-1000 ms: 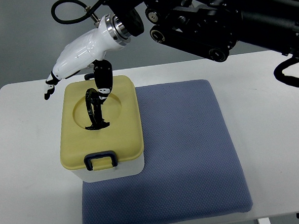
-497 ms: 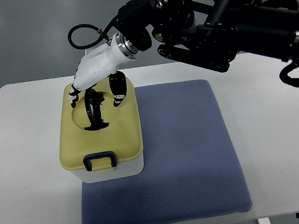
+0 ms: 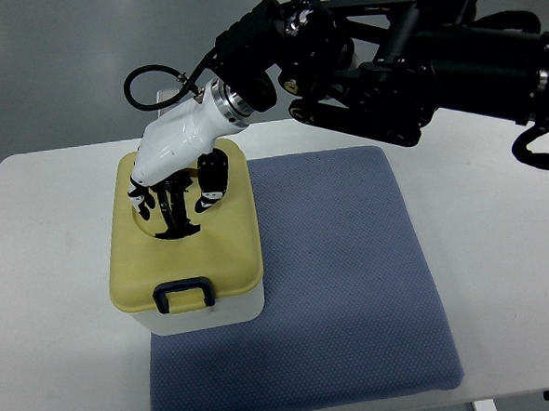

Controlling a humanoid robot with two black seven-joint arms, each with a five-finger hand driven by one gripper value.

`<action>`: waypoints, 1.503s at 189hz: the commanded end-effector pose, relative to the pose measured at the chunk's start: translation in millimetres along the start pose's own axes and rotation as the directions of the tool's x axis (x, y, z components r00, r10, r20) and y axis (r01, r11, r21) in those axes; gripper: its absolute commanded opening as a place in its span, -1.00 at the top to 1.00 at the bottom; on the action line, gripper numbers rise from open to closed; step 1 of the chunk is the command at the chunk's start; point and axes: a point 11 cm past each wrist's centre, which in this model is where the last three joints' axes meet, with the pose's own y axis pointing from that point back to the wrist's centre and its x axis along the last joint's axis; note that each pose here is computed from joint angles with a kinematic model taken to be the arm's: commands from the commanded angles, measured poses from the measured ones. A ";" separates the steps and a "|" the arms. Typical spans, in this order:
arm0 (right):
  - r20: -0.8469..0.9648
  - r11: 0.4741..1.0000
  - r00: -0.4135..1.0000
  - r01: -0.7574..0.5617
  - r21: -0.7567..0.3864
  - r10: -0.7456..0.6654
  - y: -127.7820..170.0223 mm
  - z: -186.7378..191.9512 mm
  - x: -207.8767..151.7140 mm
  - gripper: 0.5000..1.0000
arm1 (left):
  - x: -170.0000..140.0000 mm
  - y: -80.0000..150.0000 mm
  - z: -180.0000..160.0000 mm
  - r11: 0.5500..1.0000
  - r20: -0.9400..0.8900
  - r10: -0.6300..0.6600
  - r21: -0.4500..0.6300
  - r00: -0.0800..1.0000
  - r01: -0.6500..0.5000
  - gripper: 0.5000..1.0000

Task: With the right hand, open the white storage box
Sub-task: 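Lower the right hand and close its fingers around the black lid handle, then lift the yellow lid off the box with the right hand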

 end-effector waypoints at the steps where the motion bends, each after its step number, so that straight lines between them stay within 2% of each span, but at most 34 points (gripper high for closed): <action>1: 0.006 1.000 1.000 0.001 0.001 -0.001 -1.2 0.3 -3.2 0.16 | 0.5 0.0 -0.1 1.000 0.000 0.001 0.001 1.000 -0.001 -1.00; 24: 0.011 1.000 1.000 0.004 0.003 -0.004 -2.3 0.5 -6.0 0.39 | 0.0 0.0 0.1 1.000 0.000 0.000 -0.001 1.000 0.000 -1.00; 59: 0.014 1.000 1.000 0.003 0.004 -0.003 -2.6 0.4 -6.7 0.57 | 0.5 0.0 0.1 1.000 0.000 0.001 0.000 1.000 -0.001 -1.00; 94: 0.019 1.000 1.000 0.002 0.004 -0.002 -2.9 0.8 -7.8 1.00 | 0.0 0.0 -0.1 1.000 0.000 0.000 0.001 1.000 0.000 -1.00; 218: 0.020 1.000 1.000 -0.015 0.010 0.014 -0.5 -0.6 0.0 1.00 | -0.1 0.0 0.1 1.000 0.000 0.000 -0.001 1.000 0.000 -1.00; 284: -0.008 0.997 0.997 -0.082 0.004 0.082 13.8 -4.6 38.4 1.00 | -0.1 0.0 0.1 1.000 0.000 0.000 -0.001 1.000 0.000 -1.00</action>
